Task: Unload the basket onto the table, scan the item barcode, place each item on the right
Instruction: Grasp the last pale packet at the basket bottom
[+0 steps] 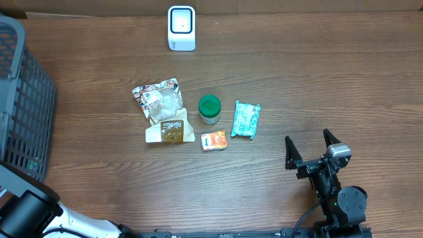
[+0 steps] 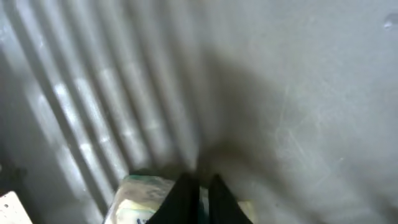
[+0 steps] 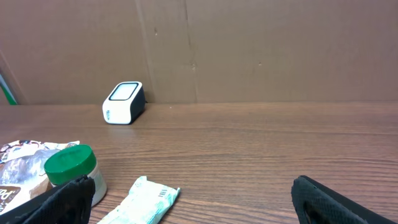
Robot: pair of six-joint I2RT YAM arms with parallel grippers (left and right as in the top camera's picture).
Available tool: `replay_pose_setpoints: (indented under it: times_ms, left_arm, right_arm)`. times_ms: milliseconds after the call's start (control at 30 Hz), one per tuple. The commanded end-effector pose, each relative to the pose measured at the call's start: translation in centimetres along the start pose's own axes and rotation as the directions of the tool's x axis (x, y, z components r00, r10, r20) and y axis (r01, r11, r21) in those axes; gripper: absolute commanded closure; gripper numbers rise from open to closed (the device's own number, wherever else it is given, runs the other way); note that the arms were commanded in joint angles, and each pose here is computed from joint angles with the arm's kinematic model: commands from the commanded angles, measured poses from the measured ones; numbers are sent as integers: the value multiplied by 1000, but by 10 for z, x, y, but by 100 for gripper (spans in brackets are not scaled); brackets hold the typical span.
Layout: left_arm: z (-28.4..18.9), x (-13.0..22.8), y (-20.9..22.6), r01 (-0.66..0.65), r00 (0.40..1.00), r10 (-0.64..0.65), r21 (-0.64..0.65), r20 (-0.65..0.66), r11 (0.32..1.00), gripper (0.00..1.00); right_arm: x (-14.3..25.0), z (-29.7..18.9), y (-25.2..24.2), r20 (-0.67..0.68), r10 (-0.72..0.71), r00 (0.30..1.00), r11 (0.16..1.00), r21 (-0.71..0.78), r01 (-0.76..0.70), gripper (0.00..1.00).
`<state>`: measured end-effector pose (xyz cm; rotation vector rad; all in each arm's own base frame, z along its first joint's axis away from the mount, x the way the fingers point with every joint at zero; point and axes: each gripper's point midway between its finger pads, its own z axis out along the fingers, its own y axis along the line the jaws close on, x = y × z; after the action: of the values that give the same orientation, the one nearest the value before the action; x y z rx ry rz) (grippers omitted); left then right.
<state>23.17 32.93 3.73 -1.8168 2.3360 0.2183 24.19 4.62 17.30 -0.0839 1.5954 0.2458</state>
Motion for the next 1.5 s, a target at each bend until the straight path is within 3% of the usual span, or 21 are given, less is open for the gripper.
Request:
replay_pose_setpoints:
  times_ms: [0, 233, 467, 667, 700, 733, 867, 1233, 1467]
  left_arm:
    - [16, 14, 0, -39, 997, 38, -14, -70, 999, 96]
    - [-30, -16, -7, -34, 999, 34, -5, -41, 999, 96]
    - [-136, -66, -18, 14, 993, -22, 66, 114, 998, 95]
    - [-219, -78, -27, 3, 968, -52, 194, 247, 981, 96]
    - [-224, -76, -27, 1, 966, -53, 201, 254, 980, 94]
    - [-226, -74, -25, 1, 966, -53, 200, 252, 980, 82]
    - [-213, -61, -24, 4, 982, -40, 192, 186, 981, 65]
    - [-118, -13, -17, 105, 994, -103, 116, -26, 988, 54]
    - [-64, 6, -14, 132, 990, -127, 101, -54, 986, 35]
  right_arm:
    - [2, 0, -2, 2, 4, 1000, 1000, 9, -4, 0]
    - [2, 0, -2, 3, 4, 1000, 1000, 9, -4, 0]
    - [2, 0, -2, 2, 4, 1000, 1000, 9, -4, 0]
    - [2, 0, -2, 3, 4, 1000, 1000, 9, -4, 0]
    - [2, 0, -2, 2, 4, 1000, 1000, 9, -4, 0]
    - [2, 0, -2, 3, 4, 1000, 1000, 9, -4, 0]
    - [2, 0, -2, 3, 4, 1000, 1000, 9, -4, 0]
    - [2, 0, -2, 2, 4, 1000, 1000, 9, -4, 0]
    - [2, 0, -2, 2, 4, 1000, 1000, 9, -4, 0]
